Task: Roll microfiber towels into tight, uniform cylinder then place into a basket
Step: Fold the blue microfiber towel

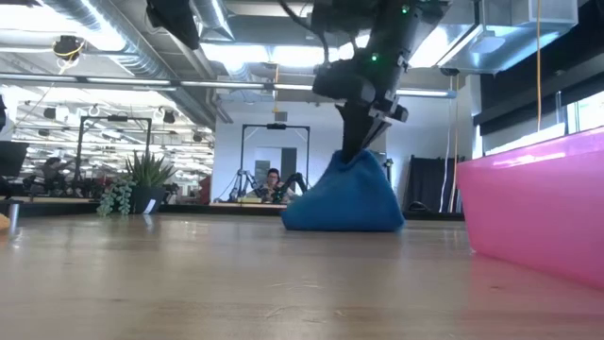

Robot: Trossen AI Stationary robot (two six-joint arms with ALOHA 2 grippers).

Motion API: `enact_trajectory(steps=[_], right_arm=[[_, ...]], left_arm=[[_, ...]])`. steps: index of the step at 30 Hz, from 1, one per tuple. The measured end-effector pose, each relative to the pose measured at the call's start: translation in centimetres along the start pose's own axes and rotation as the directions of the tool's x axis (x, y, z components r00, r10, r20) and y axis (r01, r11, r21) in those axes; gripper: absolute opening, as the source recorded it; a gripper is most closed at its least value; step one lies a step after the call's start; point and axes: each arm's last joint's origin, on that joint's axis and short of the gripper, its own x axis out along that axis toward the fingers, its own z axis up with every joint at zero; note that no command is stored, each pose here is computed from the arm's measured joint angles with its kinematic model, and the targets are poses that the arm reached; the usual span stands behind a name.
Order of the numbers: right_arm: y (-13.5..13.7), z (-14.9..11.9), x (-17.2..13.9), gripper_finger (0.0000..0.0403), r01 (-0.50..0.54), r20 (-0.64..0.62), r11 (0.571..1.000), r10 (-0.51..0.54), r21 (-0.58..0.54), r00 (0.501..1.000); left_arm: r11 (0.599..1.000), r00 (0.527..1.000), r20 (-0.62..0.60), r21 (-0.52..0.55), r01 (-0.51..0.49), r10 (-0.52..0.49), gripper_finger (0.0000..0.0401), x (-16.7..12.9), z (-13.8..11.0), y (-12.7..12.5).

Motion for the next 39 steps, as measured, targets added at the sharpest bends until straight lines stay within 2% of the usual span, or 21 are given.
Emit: enact_trajectory(steps=[9,24,29,39], right_arm=[[-1.0,-0.3,0.9,0.0006,0.057,-0.070,0.997,-0.053,0.059,0.996],[-2.6,0.4,1.8,0.0017,0.077,-0.097,0.996,-0.072,0.048,0.993],[-3.0,0.5,1.9,0.0059,0.085,-0.103,0.995,-0.079,0.055,0.991],[-3.3,0.6,1.9,0.0181,0.100,-0.110,0.993,-0.092,0.066,0.990]], left_arm=[[1.000,1.000,0.000,0.000,0.000,0.000,0.0096,0.0,0.0,0.0],[1.000,1.000,0.002,-0.005,0.001,-0.001,0.0096,0.0,0.0,0.0],[1.000,1.000,0.002,-0.005,0.001,-0.001,0.0096,0.0,0.0,0.0],[1.000,1.000,0.002,-0.010,0.001,-0.001,0.0096,0.0,0.0,0.0]])
